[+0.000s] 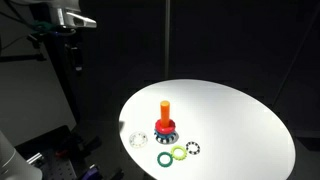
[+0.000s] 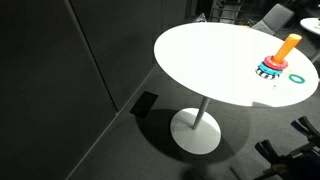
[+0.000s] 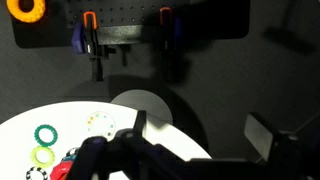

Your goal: Put the clear ring on the stack

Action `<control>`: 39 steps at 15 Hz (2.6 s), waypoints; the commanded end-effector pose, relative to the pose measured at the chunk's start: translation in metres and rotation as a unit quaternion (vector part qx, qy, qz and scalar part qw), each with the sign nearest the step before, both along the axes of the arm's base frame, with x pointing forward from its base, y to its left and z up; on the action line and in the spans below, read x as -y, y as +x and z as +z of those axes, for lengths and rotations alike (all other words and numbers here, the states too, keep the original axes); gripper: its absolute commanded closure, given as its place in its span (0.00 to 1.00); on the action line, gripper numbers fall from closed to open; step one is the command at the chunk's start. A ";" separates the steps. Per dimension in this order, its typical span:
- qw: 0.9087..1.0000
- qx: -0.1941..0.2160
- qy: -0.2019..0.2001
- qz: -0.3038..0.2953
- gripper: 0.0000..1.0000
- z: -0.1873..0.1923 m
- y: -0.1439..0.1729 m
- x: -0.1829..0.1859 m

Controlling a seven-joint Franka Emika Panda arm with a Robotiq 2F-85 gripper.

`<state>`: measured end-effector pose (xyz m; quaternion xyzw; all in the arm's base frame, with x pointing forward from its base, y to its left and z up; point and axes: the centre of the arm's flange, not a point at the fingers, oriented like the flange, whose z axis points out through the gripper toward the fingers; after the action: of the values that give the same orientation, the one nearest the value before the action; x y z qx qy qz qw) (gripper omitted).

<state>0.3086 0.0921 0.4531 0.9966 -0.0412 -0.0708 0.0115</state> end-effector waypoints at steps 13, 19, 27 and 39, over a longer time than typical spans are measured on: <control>0.998 0.030 -0.042 -0.045 0.00 -0.022 0.029 0.014; 0.995 0.057 -0.034 -0.077 0.00 -0.045 0.060 0.036; 0.993 0.068 -0.012 -0.097 0.00 -0.098 0.102 0.077; 0.990 0.039 -0.054 -0.121 0.00 -0.177 0.115 0.132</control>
<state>0.4137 -0.0301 0.2862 0.9858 -0.1583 -0.0358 0.0420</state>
